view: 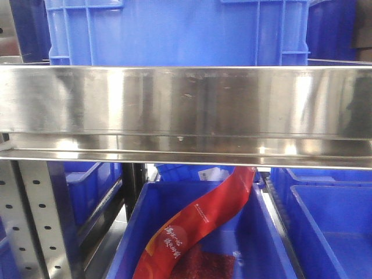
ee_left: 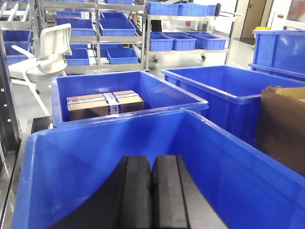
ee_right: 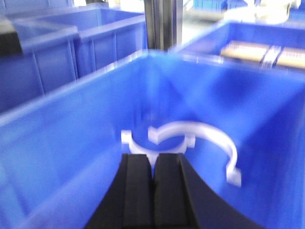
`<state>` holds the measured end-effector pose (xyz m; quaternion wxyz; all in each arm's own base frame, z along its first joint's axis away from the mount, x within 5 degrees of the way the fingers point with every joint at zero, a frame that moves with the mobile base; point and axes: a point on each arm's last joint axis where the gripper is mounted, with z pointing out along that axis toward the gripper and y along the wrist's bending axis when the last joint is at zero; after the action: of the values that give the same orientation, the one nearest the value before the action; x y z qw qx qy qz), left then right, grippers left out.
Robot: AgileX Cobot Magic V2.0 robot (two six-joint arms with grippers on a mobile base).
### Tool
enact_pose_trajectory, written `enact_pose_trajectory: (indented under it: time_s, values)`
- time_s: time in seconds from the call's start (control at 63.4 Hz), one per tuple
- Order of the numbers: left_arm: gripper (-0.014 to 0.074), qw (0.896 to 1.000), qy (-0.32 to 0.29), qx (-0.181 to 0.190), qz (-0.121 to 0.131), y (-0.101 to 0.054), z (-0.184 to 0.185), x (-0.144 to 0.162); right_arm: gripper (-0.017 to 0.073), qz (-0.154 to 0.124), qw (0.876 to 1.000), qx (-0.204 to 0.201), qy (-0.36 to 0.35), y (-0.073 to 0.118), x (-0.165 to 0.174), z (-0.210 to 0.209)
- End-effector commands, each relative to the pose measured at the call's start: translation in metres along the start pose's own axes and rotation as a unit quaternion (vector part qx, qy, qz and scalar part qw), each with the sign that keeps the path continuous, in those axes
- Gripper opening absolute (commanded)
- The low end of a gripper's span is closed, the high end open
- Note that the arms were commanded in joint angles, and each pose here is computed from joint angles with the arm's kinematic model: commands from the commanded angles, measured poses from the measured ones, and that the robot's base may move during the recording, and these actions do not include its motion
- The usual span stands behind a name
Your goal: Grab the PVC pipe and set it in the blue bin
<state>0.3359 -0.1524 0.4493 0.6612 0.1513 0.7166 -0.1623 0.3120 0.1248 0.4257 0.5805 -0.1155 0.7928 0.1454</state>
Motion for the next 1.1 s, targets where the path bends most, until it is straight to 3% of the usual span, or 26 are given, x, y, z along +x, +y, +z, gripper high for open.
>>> enact_pose_trajectory:
  time_s: [0.0,0.221,0.426,0.71,1.089]
  values:
    - [-0.0111,1.000,-0.021,0.008,-0.002,-0.004,-0.030,-0.025,-0.0169,-0.004,1.000,-0.004,-0.022,0.003,-0.016,-0.034]
    - [-0.0111,1.000,-0.010,0.019,-0.006,-0.008,-0.083,-0.036,-0.0169,-0.005,0.998,-0.008,-0.057,0.005,-0.030,-0.089]
    - [-0.0111,0.999,0.032,0.018,-0.025,-0.008,-0.120,0.016,-0.0169,-0.004,0.997,-0.007,-0.080,0.000,0.012,-0.107]
    - [-0.0111,0.999,-0.015,-0.008,-0.044,-0.002,-0.173,0.085,-0.0169,-0.004,0.994,-0.007,-0.107,-0.006,0.080,-0.137]
    - [-0.0111,0.998,-0.038,-0.008,-0.044,-0.002,-0.196,0.091,-0.0169,-0.004,0.992,-0.009,-0.126,-0.006,0.079,-0.148]
